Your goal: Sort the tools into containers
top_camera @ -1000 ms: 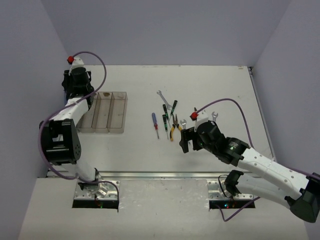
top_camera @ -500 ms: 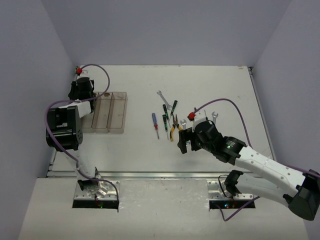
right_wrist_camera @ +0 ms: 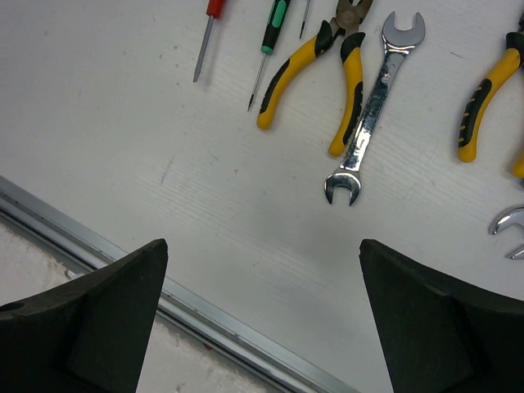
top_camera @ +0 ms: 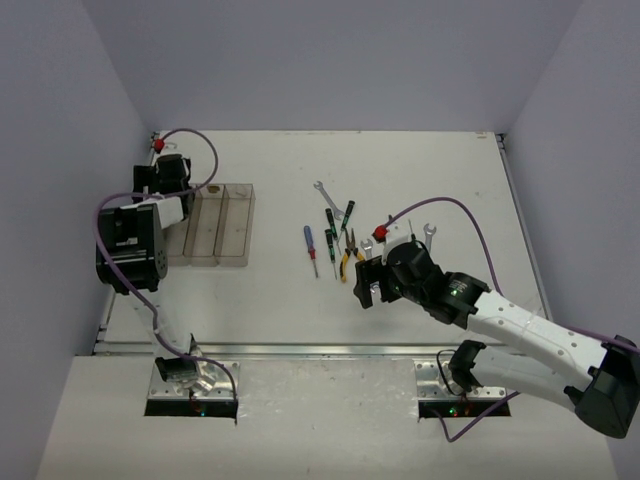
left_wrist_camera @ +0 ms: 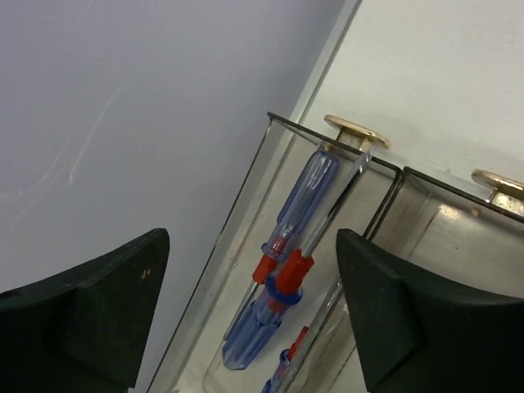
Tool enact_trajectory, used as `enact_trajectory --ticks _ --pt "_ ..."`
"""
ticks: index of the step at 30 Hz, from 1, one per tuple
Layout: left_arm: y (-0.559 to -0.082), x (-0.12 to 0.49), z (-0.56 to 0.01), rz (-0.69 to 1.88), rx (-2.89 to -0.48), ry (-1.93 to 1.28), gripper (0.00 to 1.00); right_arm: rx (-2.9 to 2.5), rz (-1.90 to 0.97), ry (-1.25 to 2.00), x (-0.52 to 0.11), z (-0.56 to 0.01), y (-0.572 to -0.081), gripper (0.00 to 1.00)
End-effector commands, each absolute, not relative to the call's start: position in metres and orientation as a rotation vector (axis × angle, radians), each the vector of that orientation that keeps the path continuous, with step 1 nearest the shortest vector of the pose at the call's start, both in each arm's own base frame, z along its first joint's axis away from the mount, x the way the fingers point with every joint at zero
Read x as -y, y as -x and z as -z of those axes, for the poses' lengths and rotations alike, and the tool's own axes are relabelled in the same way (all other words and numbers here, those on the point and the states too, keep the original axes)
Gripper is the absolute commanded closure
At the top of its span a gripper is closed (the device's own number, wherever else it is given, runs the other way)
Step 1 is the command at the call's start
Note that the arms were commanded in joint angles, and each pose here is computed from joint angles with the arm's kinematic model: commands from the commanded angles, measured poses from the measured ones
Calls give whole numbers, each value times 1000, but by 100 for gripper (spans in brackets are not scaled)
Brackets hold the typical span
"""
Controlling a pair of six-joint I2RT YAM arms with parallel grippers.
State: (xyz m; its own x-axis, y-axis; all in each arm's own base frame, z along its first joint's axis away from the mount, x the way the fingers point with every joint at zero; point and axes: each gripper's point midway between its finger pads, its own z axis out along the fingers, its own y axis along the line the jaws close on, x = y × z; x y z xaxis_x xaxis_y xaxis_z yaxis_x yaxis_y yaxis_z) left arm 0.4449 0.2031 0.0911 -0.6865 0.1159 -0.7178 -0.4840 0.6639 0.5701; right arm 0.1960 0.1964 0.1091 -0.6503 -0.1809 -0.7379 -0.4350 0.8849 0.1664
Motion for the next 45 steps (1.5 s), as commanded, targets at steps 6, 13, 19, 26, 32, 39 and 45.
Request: enact_trajectory --ticks 6,13,19,26,32,39,45 --pt "-475 -163 -254 -687 -1819 576 0 -2234 -428 441 -201 -115 -205 1" --pt "-468 0 -304 15 -1817 563 0 -2204 -333 391 -184 -118 -212 1" --pt "-438 132 -233 282 -1949 518 0 -2192 -231 334 -166 -118 -221 1" --pt "-410 207 -143 203 -2137 497 0 -2195 -163 289 -152 -115 -226 1" --pt "-396 228 -97 160 -2235 532 1 -2215 -134 285 -149 -109 -229 1" --pt "-388 243 -55 75 -2303 518 18 -2233 -119 295 -149 -105 -229 1" --pt "-387 237 -33 -5 -2323 518 33 -2242 -109 296 -149 -103 -230 1"
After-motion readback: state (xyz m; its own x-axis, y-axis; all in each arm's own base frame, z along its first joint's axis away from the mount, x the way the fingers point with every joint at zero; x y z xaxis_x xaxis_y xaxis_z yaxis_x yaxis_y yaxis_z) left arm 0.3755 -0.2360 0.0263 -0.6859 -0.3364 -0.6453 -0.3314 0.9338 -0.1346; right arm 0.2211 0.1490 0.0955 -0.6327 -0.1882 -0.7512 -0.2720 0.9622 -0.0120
